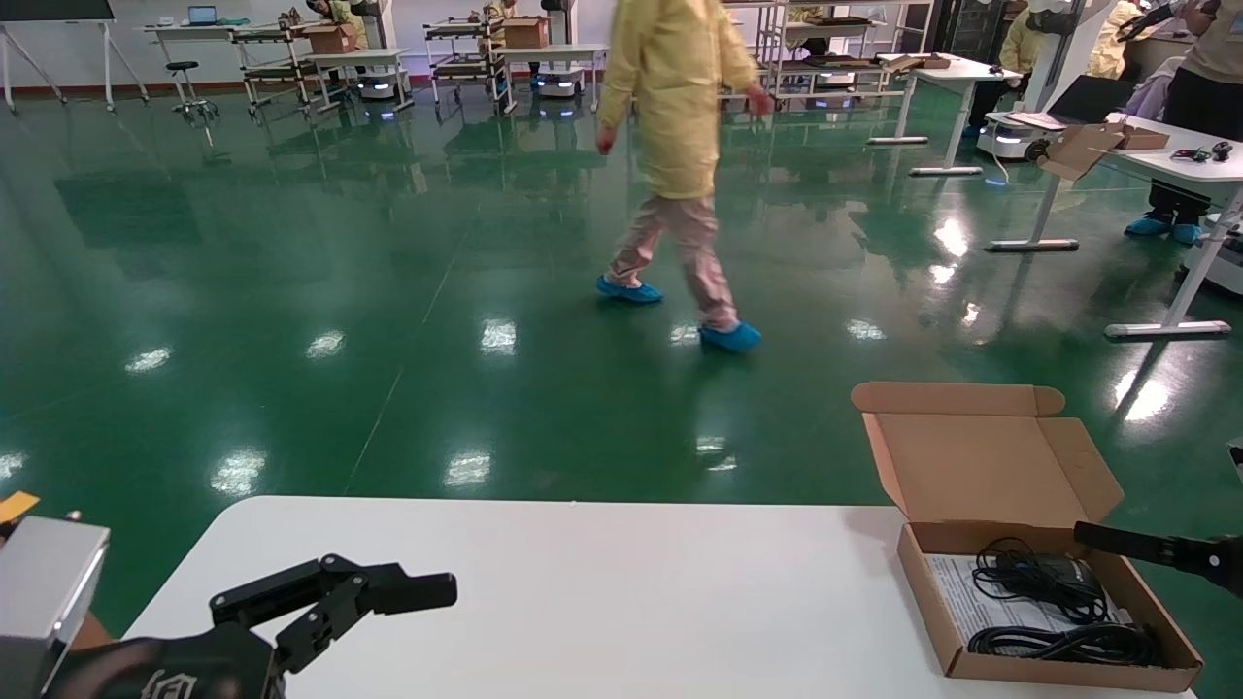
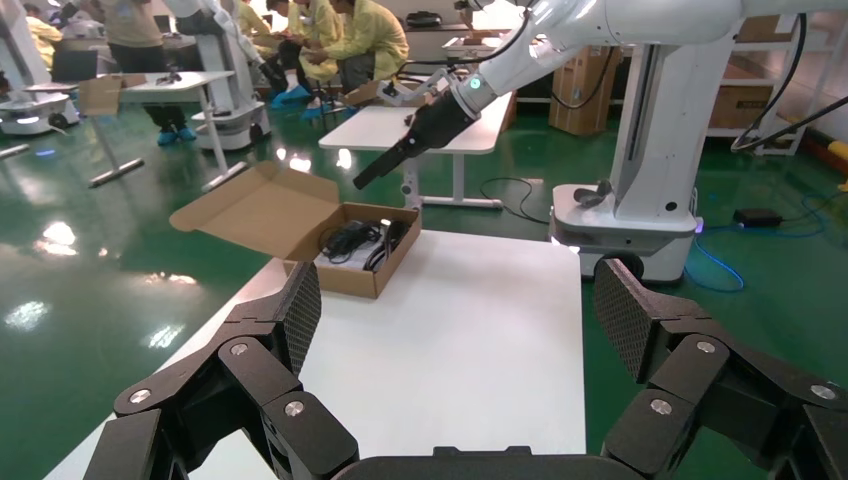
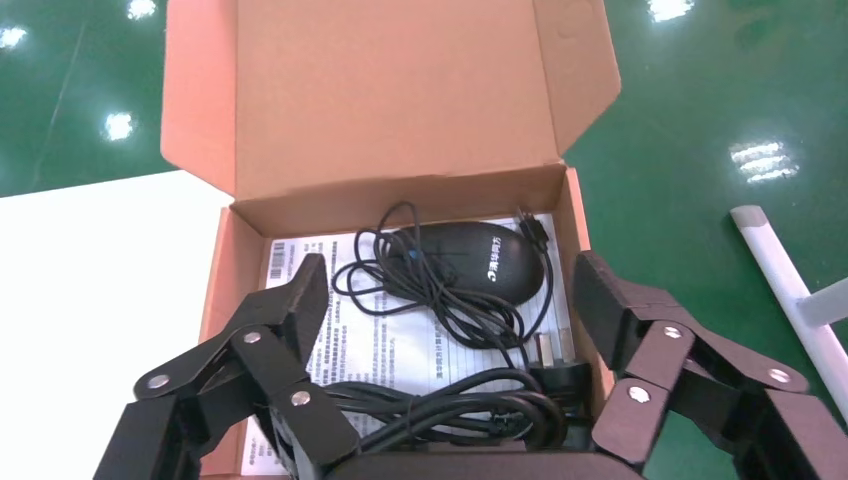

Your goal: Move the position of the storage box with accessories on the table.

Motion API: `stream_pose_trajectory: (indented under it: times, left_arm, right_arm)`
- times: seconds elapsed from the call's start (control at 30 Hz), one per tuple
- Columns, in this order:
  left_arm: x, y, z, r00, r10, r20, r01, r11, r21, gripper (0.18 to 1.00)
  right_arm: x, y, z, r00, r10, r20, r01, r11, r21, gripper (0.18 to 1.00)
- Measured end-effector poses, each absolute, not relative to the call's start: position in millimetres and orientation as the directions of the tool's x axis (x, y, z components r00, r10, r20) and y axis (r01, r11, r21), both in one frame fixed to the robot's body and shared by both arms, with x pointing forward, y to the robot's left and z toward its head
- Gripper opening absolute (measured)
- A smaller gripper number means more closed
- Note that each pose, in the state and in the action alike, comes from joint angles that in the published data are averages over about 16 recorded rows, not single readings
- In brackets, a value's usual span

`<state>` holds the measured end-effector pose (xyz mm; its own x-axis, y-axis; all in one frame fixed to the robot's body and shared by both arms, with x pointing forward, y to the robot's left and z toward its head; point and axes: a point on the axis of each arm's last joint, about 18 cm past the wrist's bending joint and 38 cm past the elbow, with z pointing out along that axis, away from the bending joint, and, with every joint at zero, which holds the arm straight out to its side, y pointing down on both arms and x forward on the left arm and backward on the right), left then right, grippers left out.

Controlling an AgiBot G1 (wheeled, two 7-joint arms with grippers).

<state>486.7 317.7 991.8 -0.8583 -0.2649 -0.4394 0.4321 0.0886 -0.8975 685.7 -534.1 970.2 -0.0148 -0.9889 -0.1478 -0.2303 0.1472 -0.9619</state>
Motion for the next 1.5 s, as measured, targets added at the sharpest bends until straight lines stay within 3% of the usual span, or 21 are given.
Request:
stream_pose_trajectory:
  times: [0.33, 0.6, 1.03, 1.5]
  left_arm:
    - [486.8, 317.7, 991.8, -0.858, -0.265, -0.439, 0.432, 0.089, -0.897, 1.000]
    - [486.8, 317.7, 991.8, -0.858, -0.265, -0.439, 0.432, 0.089, -0.897, 1.000]
    - [486.8, 317.7, 991.8, -0.858, -0.265, -0.439, 0.432, 0.089, -0.897, 1.000]
    - [486.8, 317.7, 991.8, -0.858, -0.265, -0.439, 0.432, 0.089, -0.897, 1.000]
  right_arm:
    - [685.5, -533.1, 970.7, -0.008, -0.988, -0.152, -0.229, 0.149, -0.962, 0.955]
    - [687.8, -520.3, 971.1, 0.058, -0.989, -0.137, -0.214, 0.122, -0.969, 0.993]
    - [680.0, -467.3, 981.4, 0.329, -0.941, -0.083, -0.124, 0.044, -0.991, 1.001]
    - [642.5, -407.4, 994.3, 0.605, -0.795, 0.051, 0.030, -0.041, -0.999, 1.001]
